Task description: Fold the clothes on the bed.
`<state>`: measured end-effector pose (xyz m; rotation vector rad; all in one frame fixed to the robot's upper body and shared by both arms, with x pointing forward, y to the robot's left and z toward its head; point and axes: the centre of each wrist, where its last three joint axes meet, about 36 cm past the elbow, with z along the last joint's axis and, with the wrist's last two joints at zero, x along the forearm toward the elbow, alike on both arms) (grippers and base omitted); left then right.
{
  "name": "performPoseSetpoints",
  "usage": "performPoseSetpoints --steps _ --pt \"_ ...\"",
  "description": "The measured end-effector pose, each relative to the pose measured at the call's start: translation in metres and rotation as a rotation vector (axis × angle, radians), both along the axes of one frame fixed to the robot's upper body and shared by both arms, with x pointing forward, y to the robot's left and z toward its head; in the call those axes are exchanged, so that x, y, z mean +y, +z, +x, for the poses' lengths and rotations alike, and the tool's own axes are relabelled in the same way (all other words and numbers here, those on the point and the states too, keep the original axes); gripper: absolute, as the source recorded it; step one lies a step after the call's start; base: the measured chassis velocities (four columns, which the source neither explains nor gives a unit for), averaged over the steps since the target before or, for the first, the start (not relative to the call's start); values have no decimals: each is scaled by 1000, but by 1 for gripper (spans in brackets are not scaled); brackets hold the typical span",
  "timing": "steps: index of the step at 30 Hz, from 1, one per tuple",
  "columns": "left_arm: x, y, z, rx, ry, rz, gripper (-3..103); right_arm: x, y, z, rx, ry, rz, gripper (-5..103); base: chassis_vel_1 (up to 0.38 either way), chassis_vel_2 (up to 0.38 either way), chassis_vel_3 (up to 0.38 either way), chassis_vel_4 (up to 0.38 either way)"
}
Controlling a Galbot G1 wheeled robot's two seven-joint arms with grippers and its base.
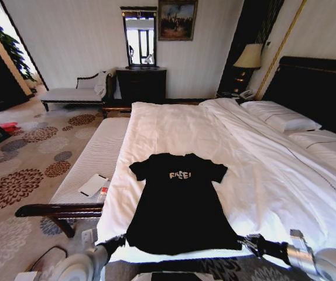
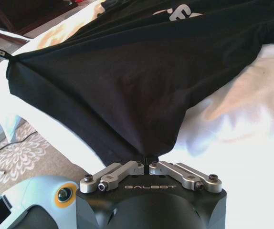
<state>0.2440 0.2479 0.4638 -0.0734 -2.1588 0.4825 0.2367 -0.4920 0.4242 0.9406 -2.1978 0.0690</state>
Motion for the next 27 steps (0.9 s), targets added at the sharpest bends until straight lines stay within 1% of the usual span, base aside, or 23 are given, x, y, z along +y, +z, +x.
performPoseSetpoints --steps 1,2,3,4,6,7,11,13,15,16,18,19,20,21,22,23,24,25,26,27 --pt "0 0 2 -14 -1 3 -2 2 -3 -2 -3 -9 2 -1 0 0 0 0" --pt "1 -1 3 -22 -4 9 3 3 -4 -4 -7 -13 -1 -1 0 0 0 0" --pt "1 -1 3 -22 -4 9 3 3 -4 -4 -7 -13 -1 -1 0 0 0 0" --pt "1 -1 3 -29 -11 14 3 4 -5 -5 -13 -14 -3 4 0 0 0 0" --pt "1 -3 1 -45 -26 32 14 3 -4 -6 -29 -7 -11 15 0 0 0 0" --pt "1 -3 1 -45 -26 32 14 3 -4 -6 -29 -7 -11 15 0 0 0 0" --pt "7 -2 6 -82 -9 62 36 -1 4 -5 -68 7 -15 37 0 0 0 0" --pt "9 -2 8 -93 -5 67 36 -1 5 -4 -76 7 -14 37 0 0 0 0" --pt "14 2 18 -143 14 80 46 -3 11 5 -114 -7 3 47 0 0 0 0" --pt "14 2 18 -143 14 80 46 -3 11 5 -114 -7 3 47 0 0 0 0" --pt "19 9 34 -197 32 82 57 -8 17 19 -166 -33 16 58 0 0 0 0" --pt "19 9 34 -197 32 82 57 -8 17 19 -166 -33 16 58 0 0 0 0" --pt "22 15 46 -230 40 79 62 -12 21 32 -210 -53 19 63 0 0 0 0" --pt "23 18 54 -250 43 79 68 -15 25 40 -235 -67 21 69 0 0 0 0" --pt "24 20 61 -268 42 79 68 -17 28 49 -260 -84 24 69 0 0 0 0" --pt "24 20 61 -268 42 79 68 -17 28 49 -260 -84 24 69 0 0 0 0" --pt "27 22 78 -304 28 79 79 -23 35 66 -302 -112 29 80 0 0 0 0" --pt "29 22 90 -330 13 76 84 -26 38 76 -323 -127 33 80 0 0 0 0" --pt "32 22 101 -354 1 72 84 -29 41 87 -348 -142 38 85 0 0 0 0" --pt "37 21 119 -384 -18 66 89 -35 44 102 -375 -174 44 91 0 0 0 0"
